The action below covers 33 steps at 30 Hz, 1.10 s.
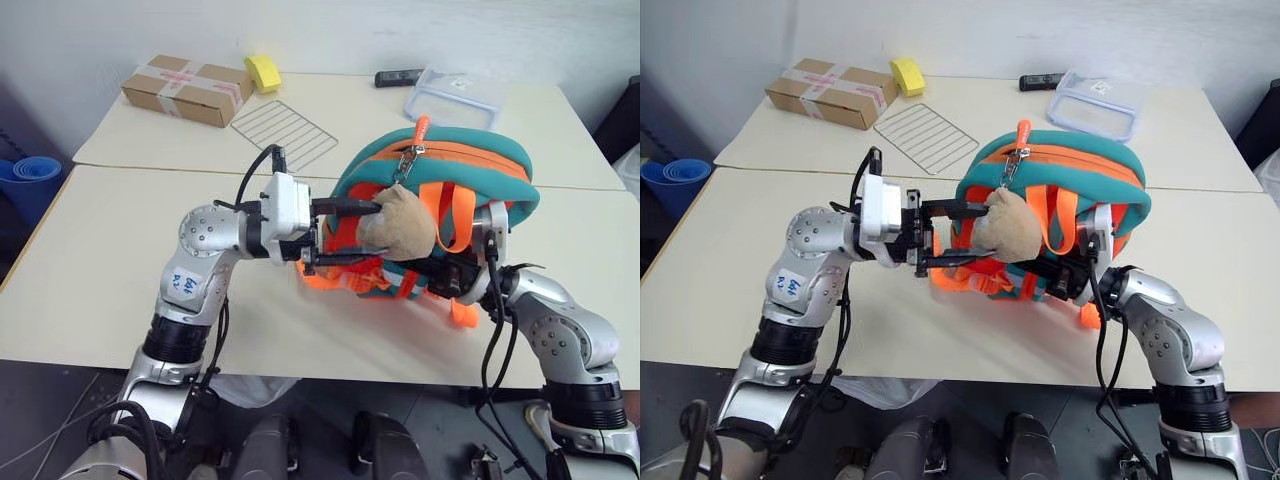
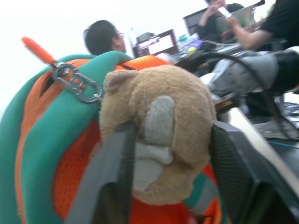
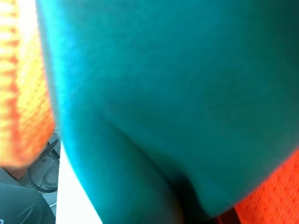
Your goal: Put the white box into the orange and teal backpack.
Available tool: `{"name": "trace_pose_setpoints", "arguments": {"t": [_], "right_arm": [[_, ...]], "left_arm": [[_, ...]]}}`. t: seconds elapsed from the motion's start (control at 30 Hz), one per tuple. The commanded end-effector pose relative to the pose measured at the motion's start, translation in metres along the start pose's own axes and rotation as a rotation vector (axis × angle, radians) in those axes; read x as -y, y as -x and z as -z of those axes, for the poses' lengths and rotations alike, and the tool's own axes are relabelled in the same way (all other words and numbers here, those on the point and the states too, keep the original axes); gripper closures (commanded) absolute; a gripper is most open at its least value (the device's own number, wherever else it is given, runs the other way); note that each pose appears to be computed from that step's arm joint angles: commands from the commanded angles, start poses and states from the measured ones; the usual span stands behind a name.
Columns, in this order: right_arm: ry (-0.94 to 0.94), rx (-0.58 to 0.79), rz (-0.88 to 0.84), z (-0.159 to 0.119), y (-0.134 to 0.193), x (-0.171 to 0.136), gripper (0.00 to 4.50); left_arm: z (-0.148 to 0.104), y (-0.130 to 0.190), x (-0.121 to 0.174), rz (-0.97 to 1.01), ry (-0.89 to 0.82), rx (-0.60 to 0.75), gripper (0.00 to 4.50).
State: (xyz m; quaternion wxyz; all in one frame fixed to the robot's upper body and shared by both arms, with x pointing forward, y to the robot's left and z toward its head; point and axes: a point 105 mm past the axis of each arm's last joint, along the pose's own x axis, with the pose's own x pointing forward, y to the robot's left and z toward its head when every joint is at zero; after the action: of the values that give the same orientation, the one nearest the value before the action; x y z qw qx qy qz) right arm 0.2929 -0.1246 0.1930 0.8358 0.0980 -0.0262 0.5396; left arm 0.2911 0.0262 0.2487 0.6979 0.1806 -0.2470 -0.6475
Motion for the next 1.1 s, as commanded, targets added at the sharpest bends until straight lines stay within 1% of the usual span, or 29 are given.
{"name": "trace_pose_setpoints", "arguments": {"t": [0.03, 0.13, 0.17, 0.3, 0.4, 0.53, 0.63, 0.7, 0.77, 0.8, 0.87, 0.93, 1.0, 1.1], "right_arm": [[0.013, 0.022, -0.046, -0.006, -0.002, -0.015, 4.50], [0.009, 0.027, -0.032, -0.006, 0.001, -0.016, 4.50], [0.008, 0.033, -0.023, -0.007, 0.002, -0.015, 4.50], [0.001, 0.070, 0.023, -0.013, 0.010, -0.011, 4.50], [-0.003, 0.088, 0.057, -0.016, 0.018, -0.008, 4.50], [-0.006, 0.108, 0.098, -0.018, 0.027, -0.004, 4.50], [-0.011, 0.123, 0.116, -0.019, 0.031, -0.003, 4.50], [-0.014, 0.130, 0.128, -0.018, 0.033, -0.003, 4.50], [-0.024, 0.136, 0.137, -0.016, 0.035, -0.005, 4.50], [-0.027, 0.137, 0.140, -0.015, 0.035, -0.006, 4.50], [-0.030, 0.148, 0.153, -0.015, 0.037, -0.006, 4.50], [-0.030, 0.158, 0.162, -0.016, 0.037, -0.005, 4.50], [-0.031, 0.164, 0.164, -0.016, 0.038, -0.005, 4.50], [-0.032, 0.166, 0.163, -0.015, 0.037, -0.005, 4.50]], "left_arm": [[0.000, -0.006, -0.012, -0.083, -0.080, -0.024, 3.31], [-0.001, -0.003, -0.011, -0.098, -0.070, -0.011, 4.15], [-0.002, 0.000, -0.010, -0.098, -0.058, -0.006, 4.31], [-0.010, 0.025, -0.017, -0.115, 0.052, 0.034, 4.36], [-0.009, 0.056, -0.039, -0.199, 0.088, -0.027, 4.37], [-0.006, 0.103, -0.077, -0.403, 0.108, -0.086, 4.37], [0.004, 0.128, -0.088, -0.472, 0.123, -0.158, 4.37], [0.020, 0.139, -0.084, -0.467, 0.139, -0.240, 4.37], [0.048, 0.147, -0.072, -0.446, 0.175, -0.351, 4.37], [0.058, 0.148, -0.067, -0.437, 0.190, -0.385, 4.37], [0.082, 0.140, -0.043, -0.327, 0.197, -0.479, 4.37], [0.096, 0.130, -0.030, -0.284, 0.214, -0.486, 4.37], [0.102, 0.123, -0.027, -0.299, 0.240, -0.458, 4.37], [0.118, 0.115, -0.015, -0.286, 0.282, -0.452, 4.37]]}}
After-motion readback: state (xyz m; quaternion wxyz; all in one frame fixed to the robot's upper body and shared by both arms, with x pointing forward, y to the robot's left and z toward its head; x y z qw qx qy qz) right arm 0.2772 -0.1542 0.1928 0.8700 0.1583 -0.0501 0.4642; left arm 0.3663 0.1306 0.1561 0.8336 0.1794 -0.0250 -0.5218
